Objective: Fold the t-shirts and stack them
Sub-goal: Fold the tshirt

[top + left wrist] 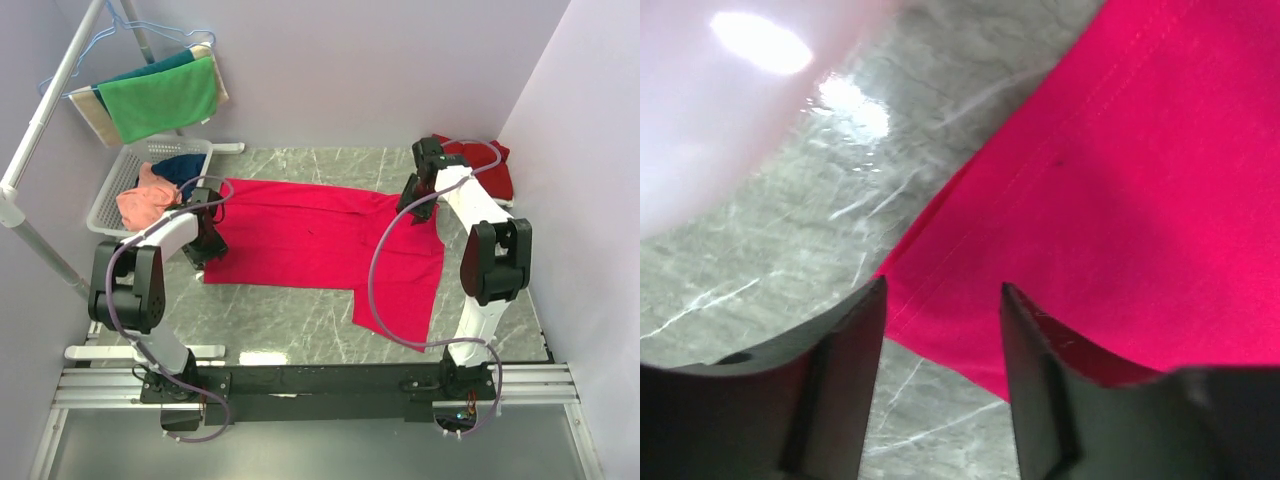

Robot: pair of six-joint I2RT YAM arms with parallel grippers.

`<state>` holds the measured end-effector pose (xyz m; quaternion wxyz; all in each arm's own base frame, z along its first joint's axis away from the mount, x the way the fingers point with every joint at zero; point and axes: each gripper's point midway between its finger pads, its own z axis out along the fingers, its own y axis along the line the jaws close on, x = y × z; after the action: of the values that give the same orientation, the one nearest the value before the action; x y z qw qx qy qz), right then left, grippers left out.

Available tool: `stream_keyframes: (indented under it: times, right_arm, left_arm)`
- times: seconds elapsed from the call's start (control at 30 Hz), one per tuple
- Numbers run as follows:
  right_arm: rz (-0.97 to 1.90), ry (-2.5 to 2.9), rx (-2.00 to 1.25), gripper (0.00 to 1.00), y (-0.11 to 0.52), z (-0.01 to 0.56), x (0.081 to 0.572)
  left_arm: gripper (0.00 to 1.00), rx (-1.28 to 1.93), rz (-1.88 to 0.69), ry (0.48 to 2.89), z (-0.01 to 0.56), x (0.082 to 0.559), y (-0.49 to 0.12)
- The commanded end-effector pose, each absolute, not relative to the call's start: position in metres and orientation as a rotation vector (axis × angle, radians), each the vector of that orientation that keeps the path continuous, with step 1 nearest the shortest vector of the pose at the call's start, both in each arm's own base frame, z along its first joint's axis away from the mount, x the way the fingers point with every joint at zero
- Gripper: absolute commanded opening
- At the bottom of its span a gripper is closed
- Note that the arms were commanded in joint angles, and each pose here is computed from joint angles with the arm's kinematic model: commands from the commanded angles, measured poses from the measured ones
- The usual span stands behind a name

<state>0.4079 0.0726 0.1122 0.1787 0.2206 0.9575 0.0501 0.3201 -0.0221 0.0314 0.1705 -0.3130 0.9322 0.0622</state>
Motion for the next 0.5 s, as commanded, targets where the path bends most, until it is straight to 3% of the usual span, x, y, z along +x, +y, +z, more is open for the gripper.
stream_keyframes:
  times: [0.0,0.13,0.47]
  right_arm:
    - [0.182,2.645,0.591,0.48,0.079,0.132,0.404]
    - [0.165,2.670,0.596,0.47,0.080,0.124,0.392]
    - [0.132,2.710,0.606,0.47,0.080,0.115,0.371]
  left_arm:
    - [0.57,-0.989,0.108,2.544,0.052,0.324,-0.020]
    - [0.60,-1.032,0.123,2.553,0.048,0.307,-0.016]
    - [0.53,-1.059,0.131,2.617,0.024,0.275,-0.018]
